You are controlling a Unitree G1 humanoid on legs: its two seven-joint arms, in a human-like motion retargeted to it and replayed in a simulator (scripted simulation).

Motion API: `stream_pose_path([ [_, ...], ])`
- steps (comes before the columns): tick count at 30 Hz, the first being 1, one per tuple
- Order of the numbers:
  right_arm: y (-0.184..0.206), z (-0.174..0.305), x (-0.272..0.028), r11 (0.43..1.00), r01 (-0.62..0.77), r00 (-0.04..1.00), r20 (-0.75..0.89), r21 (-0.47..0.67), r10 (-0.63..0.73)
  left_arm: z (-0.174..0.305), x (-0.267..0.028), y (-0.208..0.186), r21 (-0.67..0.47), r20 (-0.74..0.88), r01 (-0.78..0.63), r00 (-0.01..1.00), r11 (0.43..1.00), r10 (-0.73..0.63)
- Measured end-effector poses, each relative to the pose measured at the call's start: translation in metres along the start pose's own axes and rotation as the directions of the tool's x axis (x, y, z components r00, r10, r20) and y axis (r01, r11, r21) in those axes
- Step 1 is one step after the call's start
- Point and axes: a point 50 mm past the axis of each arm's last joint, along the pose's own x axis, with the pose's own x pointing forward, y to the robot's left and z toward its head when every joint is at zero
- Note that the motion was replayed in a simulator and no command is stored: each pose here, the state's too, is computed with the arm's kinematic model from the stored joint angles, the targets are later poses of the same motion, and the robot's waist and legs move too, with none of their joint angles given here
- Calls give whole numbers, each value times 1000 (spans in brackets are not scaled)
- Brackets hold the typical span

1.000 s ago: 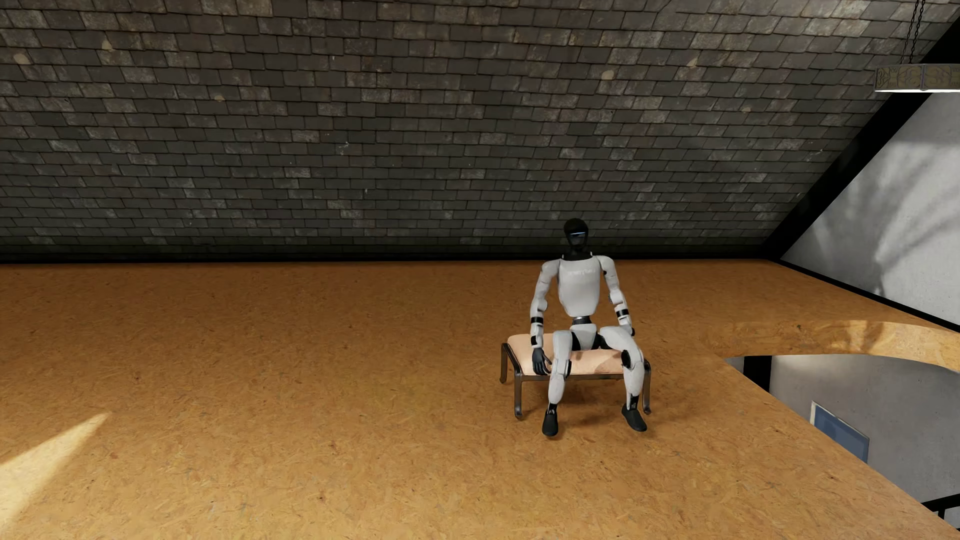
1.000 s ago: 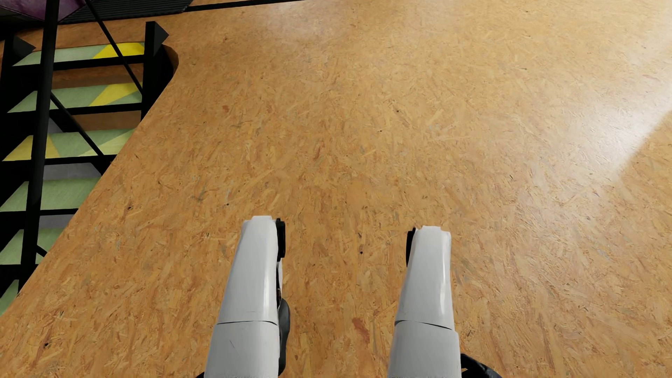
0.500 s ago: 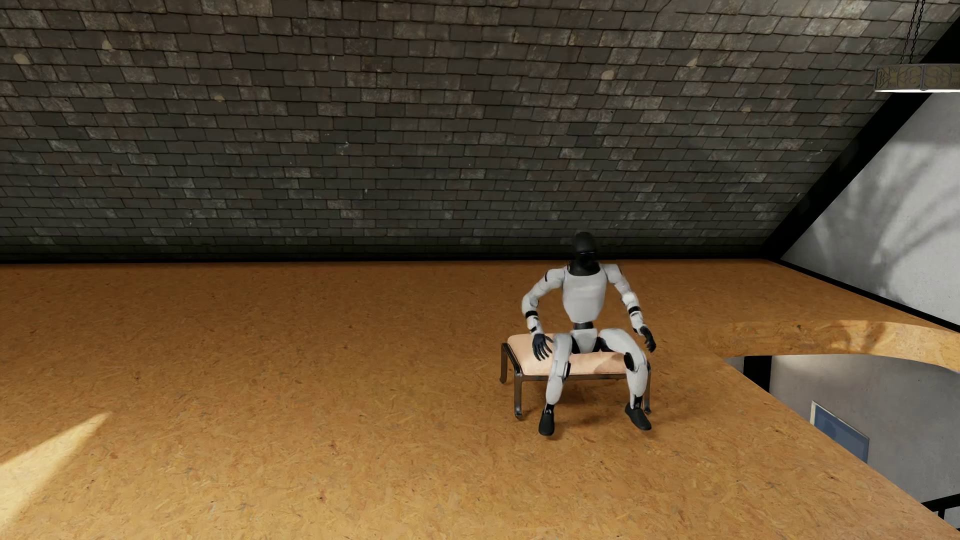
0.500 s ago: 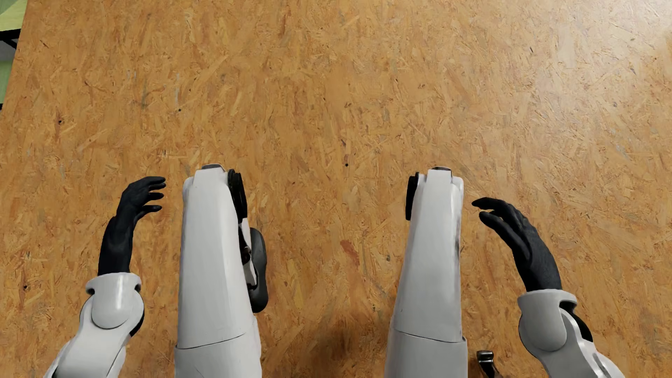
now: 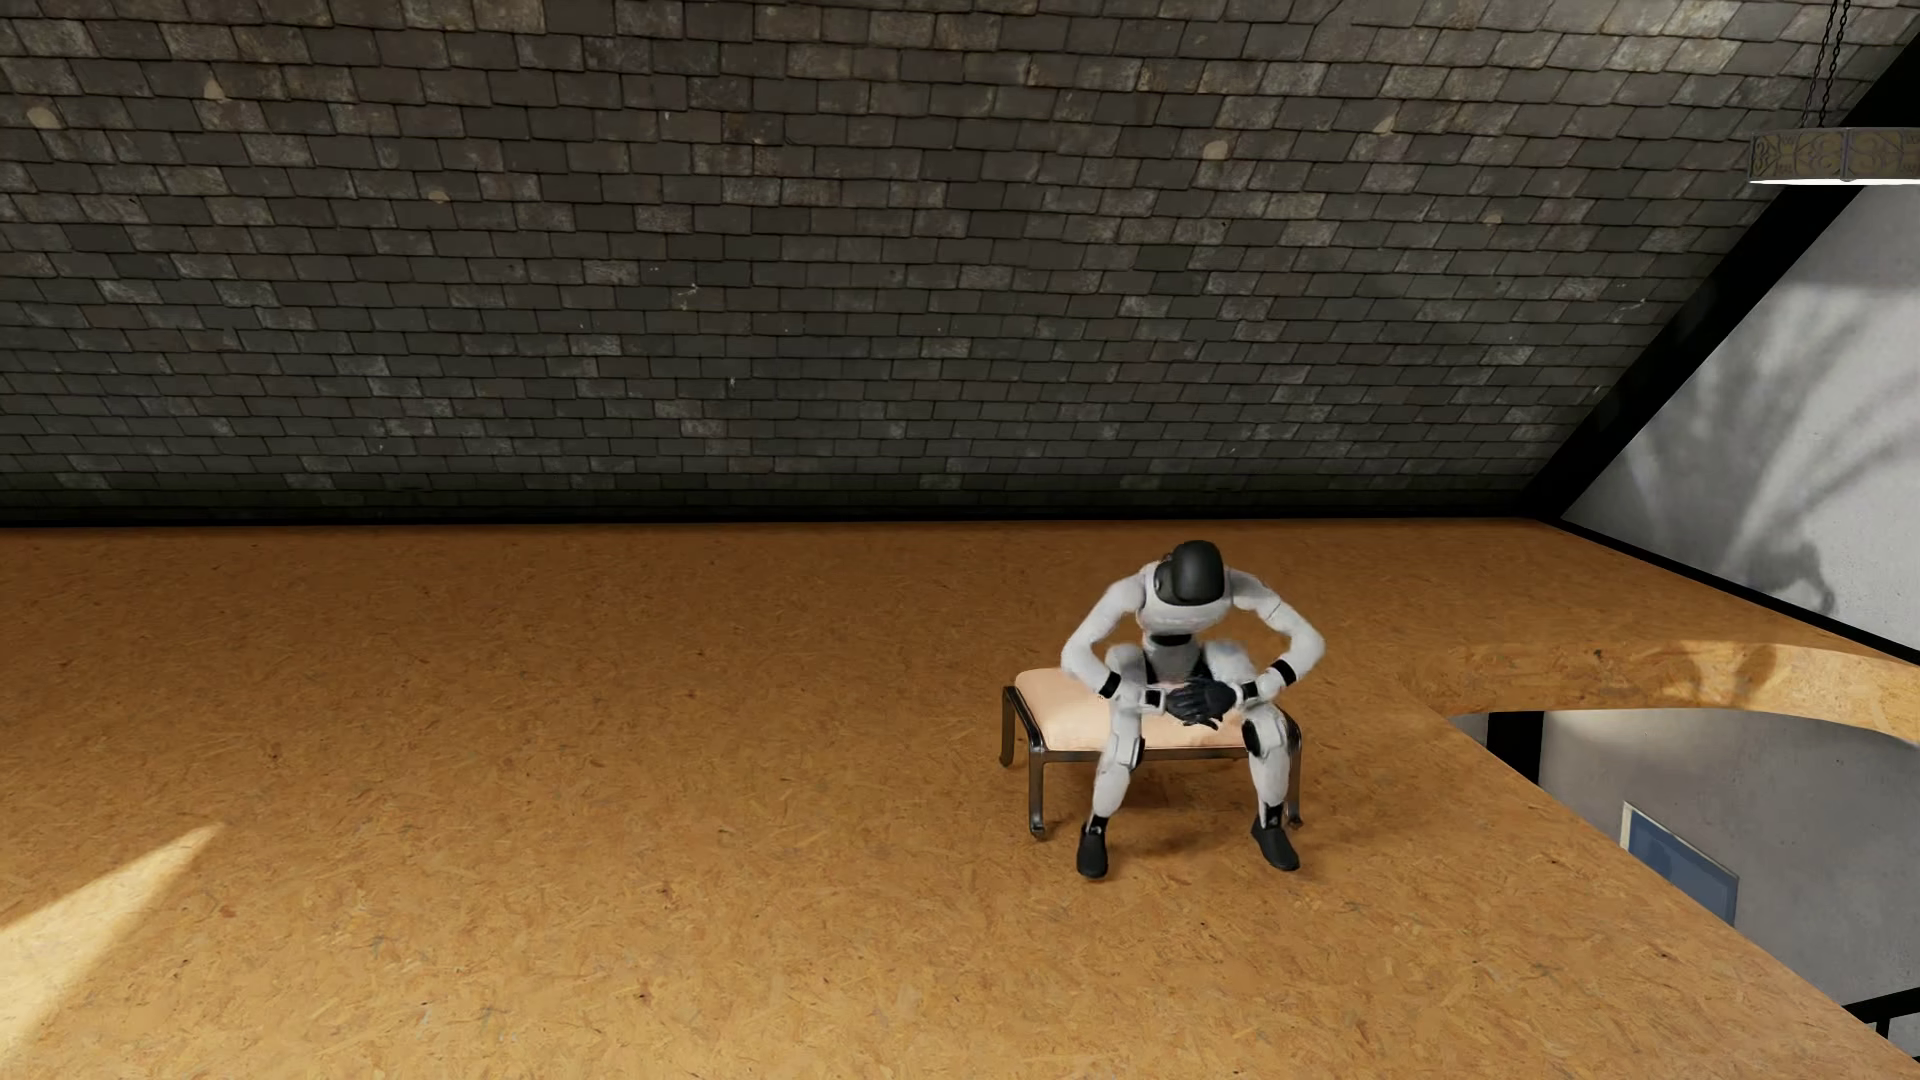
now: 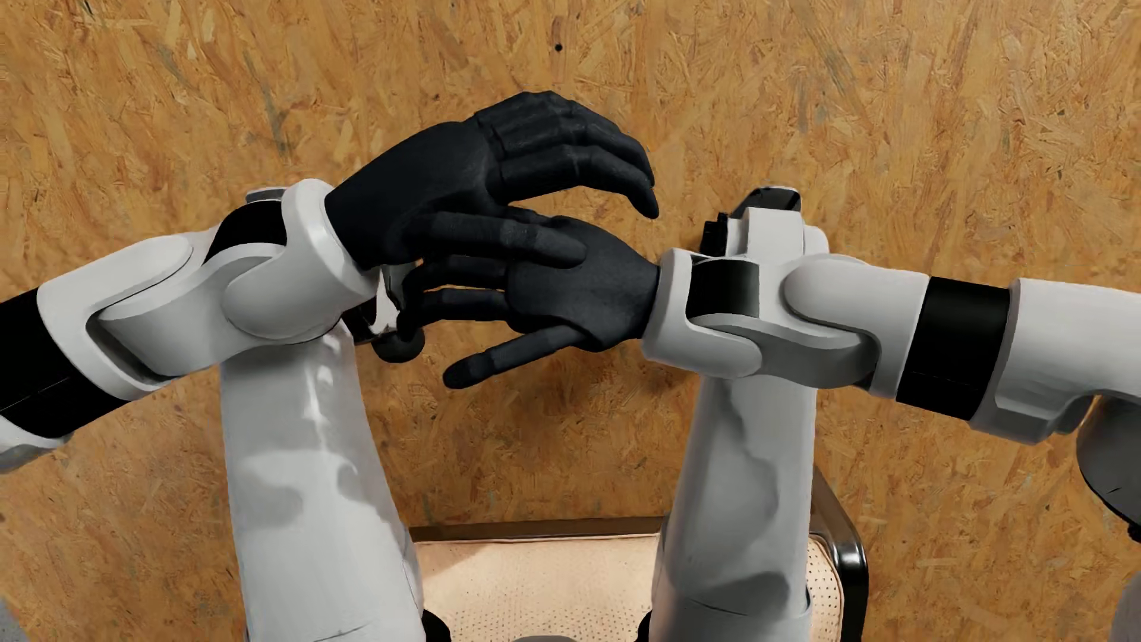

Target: Get off of the chair

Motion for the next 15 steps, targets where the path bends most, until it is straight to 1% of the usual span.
stream_pose_path([
  [2, 21, -20, -1, 999, -27, 994, -105, 20, 28, -27, -4, -18, -11, -116, 24, 993, 1000, -25],
  [5, 75, -52, -7, 985, -125, 940, -304, 117, 156, -76, -17, -69, -82, -344, 149, 924, 985, -168],
  [7, 125, -64, -15, 931, -230, 846, -414, 284, 335, -103, -34, -119, -223, -487, 255, 807, 941, -335],
  [8, 152, -61, -22, 887, -272, 791, -438, 373, 427, -111, -45, -147, -301, -537, 299, 731, 906, -420],
  [9, 178, -53, -29, 820, -332, 729, -425, 466, 537, -112, -58, -179, -390, -567, 337, 645, 857, -512],
  [10, 200, -43, -37, 735, -369, 660, -397, 569, 638, -107, -71, -207, -494, -567, 368, 550, 787, -613],
  [11, 219, -35, -52, 661, -302, 583, -416, 686, 698, -98, -83, -232, -587, -554, 366, 469, 722, -688],
  [12, 237, -24, -69, 593, -180, 510, -441, 785, 739, -89, -99, -251, -674, -541, 316, 405, 668, -737],
  [13, 251, -12, -85, 537, -73, 462, -448, 841, 765, -79, -117, -265, -738, -537, 238, 360, 632, -763],
  [14, 260, 0, -100, 486, 25, 441, -446, 874, 779, -68, -138, -278, -785, -544, 131, 321, 605, -775],
  [15, 265, 11, -113, 447, 97, 431, -443, 889, 786, -59, -161, -286, -813, -557, 11, 275, 582, -784],
])
